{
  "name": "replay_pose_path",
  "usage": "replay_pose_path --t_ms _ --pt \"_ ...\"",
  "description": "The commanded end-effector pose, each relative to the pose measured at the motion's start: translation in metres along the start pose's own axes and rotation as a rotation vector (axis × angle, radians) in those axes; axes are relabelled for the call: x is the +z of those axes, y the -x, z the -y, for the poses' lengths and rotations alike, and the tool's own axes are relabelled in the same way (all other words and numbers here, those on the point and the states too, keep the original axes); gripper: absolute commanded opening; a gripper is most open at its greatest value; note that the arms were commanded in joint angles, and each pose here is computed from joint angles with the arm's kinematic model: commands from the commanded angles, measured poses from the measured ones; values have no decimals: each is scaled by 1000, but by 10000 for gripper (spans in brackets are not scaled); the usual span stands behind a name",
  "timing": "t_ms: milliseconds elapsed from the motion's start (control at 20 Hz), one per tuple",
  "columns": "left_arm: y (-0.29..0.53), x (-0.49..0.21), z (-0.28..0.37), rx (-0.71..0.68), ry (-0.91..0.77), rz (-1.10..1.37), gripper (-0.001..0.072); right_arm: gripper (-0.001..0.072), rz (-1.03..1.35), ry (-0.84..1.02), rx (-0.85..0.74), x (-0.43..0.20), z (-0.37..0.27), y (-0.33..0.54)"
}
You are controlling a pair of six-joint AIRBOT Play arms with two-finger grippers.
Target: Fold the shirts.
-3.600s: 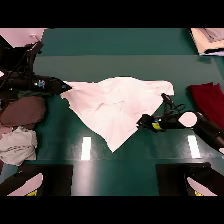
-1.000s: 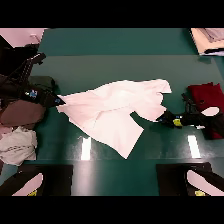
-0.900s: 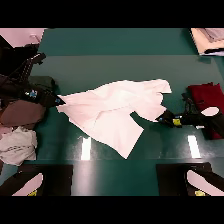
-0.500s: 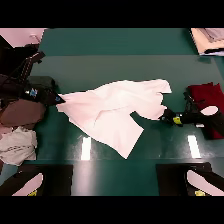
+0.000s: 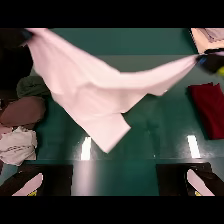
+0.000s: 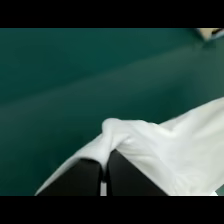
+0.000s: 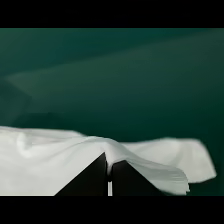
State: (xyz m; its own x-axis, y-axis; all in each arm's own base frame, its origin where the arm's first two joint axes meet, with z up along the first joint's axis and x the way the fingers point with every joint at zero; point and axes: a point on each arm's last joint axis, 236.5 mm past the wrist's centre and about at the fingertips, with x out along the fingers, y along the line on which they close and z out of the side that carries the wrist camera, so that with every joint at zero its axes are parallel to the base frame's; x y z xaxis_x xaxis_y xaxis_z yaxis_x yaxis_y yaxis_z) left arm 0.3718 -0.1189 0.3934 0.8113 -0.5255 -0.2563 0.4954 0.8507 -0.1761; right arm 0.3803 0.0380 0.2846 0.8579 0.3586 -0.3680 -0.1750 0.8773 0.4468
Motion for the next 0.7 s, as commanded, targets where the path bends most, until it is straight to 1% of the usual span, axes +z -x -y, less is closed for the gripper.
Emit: replay_pose_path --t_ms 0,150,300,450,550,650 --pt "82 103 52 5 -164 292 24 14 212 164 2 80 -57 87" --pt "139 139 90 0 -254 435 23 14 306 252 -59 107 -80 144" --pt "182 147 116 3 -290 525 24 13 354 324 -184 121 -86 189" --pt "222 151 140 6 -328 606 23 13 377 304 -300 136 -79 215" --pt "228 147 145 5 -343 601 23 12 370 275 -328 143 -68 216" --pt "206 137 121 57 -319 532 23 11 297 223 -329 138 -46 203"
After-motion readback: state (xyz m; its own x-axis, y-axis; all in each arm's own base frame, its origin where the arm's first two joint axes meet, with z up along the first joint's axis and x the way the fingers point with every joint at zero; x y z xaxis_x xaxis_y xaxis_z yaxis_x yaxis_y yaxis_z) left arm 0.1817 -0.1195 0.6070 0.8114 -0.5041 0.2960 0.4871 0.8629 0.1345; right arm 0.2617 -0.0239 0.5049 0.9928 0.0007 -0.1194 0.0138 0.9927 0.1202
